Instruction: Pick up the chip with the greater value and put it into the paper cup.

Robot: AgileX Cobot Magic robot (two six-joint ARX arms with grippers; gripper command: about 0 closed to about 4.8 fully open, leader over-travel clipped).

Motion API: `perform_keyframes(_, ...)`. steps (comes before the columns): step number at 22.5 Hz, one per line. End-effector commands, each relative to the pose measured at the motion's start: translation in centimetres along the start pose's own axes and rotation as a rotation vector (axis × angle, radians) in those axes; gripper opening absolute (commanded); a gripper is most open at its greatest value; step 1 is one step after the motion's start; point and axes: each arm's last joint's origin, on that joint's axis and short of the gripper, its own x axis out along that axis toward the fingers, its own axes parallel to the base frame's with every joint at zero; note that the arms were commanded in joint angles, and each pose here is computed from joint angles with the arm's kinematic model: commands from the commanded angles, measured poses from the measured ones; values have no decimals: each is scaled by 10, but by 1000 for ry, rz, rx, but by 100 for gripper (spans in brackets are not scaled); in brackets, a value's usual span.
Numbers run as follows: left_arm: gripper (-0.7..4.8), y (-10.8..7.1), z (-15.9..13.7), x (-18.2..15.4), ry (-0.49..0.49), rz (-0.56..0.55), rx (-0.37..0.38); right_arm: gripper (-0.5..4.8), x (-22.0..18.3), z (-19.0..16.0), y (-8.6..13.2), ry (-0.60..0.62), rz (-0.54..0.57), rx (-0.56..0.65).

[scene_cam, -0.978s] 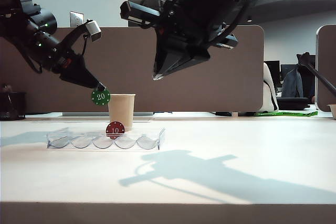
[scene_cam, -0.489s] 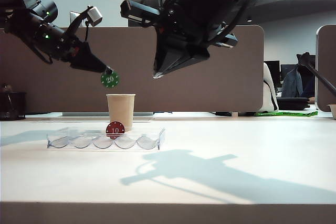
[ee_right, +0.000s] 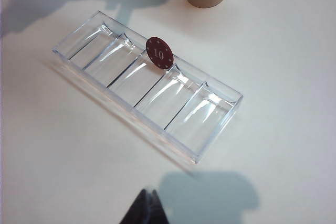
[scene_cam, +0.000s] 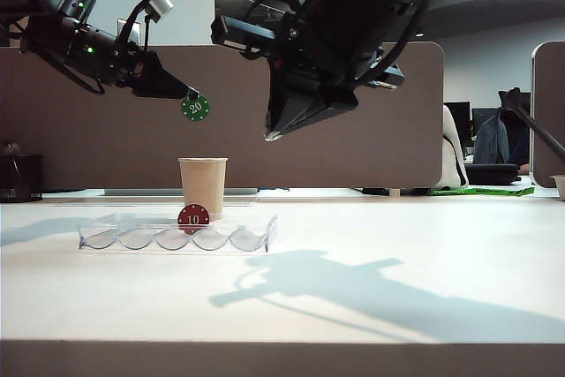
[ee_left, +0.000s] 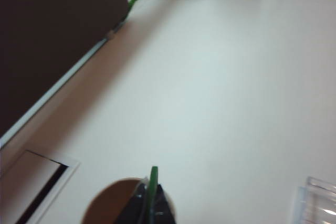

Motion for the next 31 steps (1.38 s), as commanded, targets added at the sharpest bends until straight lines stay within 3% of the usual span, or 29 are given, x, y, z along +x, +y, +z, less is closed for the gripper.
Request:
perform_keyframes(1, -5, 4, -1, 2, -14, 31, 15, -6, -2, 6, 1, -42, 6, 9)
perform_keyframes(13, -1, 9, -21, 19, -12, 51, -44, -6, -2, 7, 2, -53, 10, 11)
perform_keyframes(16, 87, 9, -21, 19, -15, 55, -52, -6, -2, 7, 2, -53, 13, 10)
perform_keyframes(20, 89, 9, -21, 19, -6, 66, -53, -6, -2, 7, 2, -49, 13, 10)
perform_keyframes(24, 83, 9, -21, 19, -7, 66, -53, -6, -2, 7, 2, -50, 12, 10)
perform_keyframes(27, -5, 12, -18, 17, -30, 85, -127, -6, -2, 11, 0, -101, -44, -39)
perform_keyframes(31, -5, 18, -8, 10, -56, 153, -176, -5, -4, 21, -13, -179, -125, -47)
